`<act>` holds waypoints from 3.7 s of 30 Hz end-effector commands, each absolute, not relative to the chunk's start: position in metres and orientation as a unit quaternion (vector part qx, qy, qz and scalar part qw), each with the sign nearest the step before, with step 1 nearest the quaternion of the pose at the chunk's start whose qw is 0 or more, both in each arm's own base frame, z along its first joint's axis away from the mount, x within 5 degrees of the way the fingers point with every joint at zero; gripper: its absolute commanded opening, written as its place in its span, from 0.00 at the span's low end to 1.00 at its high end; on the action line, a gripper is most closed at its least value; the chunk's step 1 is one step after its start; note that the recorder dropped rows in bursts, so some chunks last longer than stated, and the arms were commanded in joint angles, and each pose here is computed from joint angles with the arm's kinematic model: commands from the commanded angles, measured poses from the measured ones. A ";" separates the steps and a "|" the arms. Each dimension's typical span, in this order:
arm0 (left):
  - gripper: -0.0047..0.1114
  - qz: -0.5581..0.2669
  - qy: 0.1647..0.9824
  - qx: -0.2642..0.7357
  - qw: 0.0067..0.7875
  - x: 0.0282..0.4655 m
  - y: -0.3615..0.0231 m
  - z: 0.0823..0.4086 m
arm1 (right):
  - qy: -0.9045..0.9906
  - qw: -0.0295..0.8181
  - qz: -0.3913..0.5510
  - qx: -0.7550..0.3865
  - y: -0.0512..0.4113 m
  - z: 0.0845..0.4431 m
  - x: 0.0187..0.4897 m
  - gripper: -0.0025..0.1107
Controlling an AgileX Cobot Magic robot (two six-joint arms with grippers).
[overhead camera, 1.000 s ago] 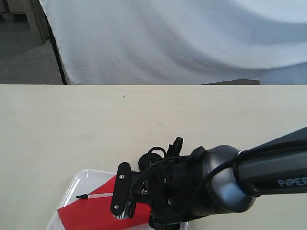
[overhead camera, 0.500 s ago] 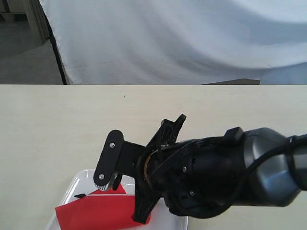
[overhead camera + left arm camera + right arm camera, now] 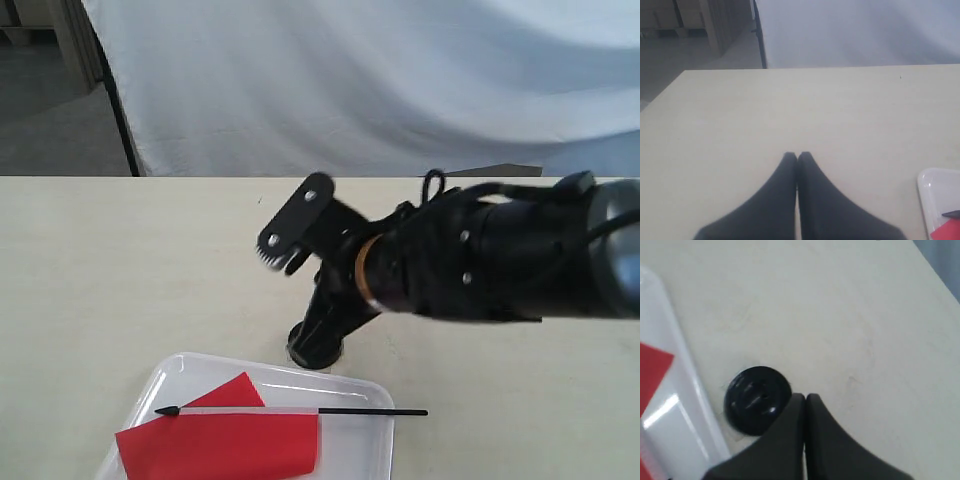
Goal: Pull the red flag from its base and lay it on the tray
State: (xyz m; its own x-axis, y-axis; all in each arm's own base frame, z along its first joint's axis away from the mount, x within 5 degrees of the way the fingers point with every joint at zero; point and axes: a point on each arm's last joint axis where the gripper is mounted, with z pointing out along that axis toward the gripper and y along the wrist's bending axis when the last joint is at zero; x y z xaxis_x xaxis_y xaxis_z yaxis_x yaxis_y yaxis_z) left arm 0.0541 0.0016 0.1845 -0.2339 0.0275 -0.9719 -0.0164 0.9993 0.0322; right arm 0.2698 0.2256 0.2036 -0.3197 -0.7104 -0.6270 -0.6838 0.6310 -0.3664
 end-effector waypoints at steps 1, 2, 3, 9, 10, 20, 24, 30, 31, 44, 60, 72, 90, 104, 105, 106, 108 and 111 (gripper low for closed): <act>0.04 0.016 0.785 0.004 0.620 0.054 0.001 0.184 | 0.868 0.382 -0.007 -0.317 0.191 0.211 0.297 0.02; 0.04 0.016 0.785 0.004 0.620 0.054 0.001 0.184 | 0.880 0.368 -0.017 -0.299 0.181 0.211 0.302 0.02; 0.04 0.016 0.785 0.004 0.620 0.054 0.001 0.184 | 0.891 0.353 -0.029 -0.286 0.171 0.211 0.306 0.02; 0.04 0.016 0.785 0.004 0.620 0.054 0.001 0.184 | 0.952 0.182 -0.071 -0.235 0.110 0.208 0.310 0.02; 0.04 0.016 0.785 0.004 0.620 0.054 0.001 0.184 | 0.960 0.159 -0.069 -0.219 0.097 0.210 0.308 0.02; 0.04 0.016 0.785 0.004 0.620 0.054 0.001 0.184 | 0.973 0.232 0.004 -0.014 -0.005 0.251 0.262 0.02; 0.04 0.016 0.785 0.004 0.620 0.054 0.001 0.184 | 0.948 0.319 0.015 0.020 -0.011 0.270 0.229 0.02; 0.04 0.016 0.785 0.004 0.620 0.054 0.001 0.184 | 0.892 0.451 0.015 0.034 -0.006 0.287 0.175 0.02; 0.04 0.016 0.785 0.004 0.620 0.054 0.001 0.184 | 0.878 0.478 0.016 0.027 -0.004 0.290 0.166 0.02; 0.04 0.016 0.785 0.004 0.620 0.054 0.001 0.184 | 0.630 0.775 0.054 0.004 0.003 0.302 0.041 0.02; 0.04 0.016 0.786 0.004 0.618 0.054 0.002 0.184 | 0.629 0.775 0.060 -0.005 0.004 0.281 0.037 0.02; 0.04 0.016 0.786 0.004 0.618 0.054 0.002 0.184 | 0.703 0.709 0.047 -0.011 0.005 0.206 0.056 0.02; 0.04 0.016 0.786 0.004 0.618 0.054 0.002 0.184 | 0.722 0.689 0.051 -0.010 0.005 0.201 0.056 0.02; 0.04 0.016 0.786 0.004 0.618 0.054 0.002 0.184 | 0.720 0.692 0.051 -0.010 0.005 0.202 0.056 0.02; 0.04 0.016 0.786 0.004 0.618 0.054 0.002 0.184 | 0.720 0.692 0.051 -0.010 0.005 0.202 0.056 0.02; 0.04 0.016 0.786 0.004 0.618 0.054 0.002 0.184 | 0.720 0.692 0.051 -0.010 0.005 0.202 0.056 0.02; 0.04 0.016 0.786 0.004 0.618 0.054 0.002 0.184 | 0.720 0.692 0.051 -0.010 0.005 0.202 0.056 0.02; 0.04 0.016 0.786 0.004 0.618 0.054 0.002 0.184 | 0.720 0.692 0.051 -0.010 0.005 0.202 0.056 0.02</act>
State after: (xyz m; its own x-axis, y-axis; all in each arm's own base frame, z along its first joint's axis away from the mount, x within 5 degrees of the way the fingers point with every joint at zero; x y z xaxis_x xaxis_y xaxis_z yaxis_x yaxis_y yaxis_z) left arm 0.0541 0.0016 0.1845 -0.2339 0.0275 -0.9719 -0.0164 0.9993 0.0322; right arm 0.0564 0.0055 0.2014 -0.0592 0.0597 -0.9965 -0.0837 0.9944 0.0645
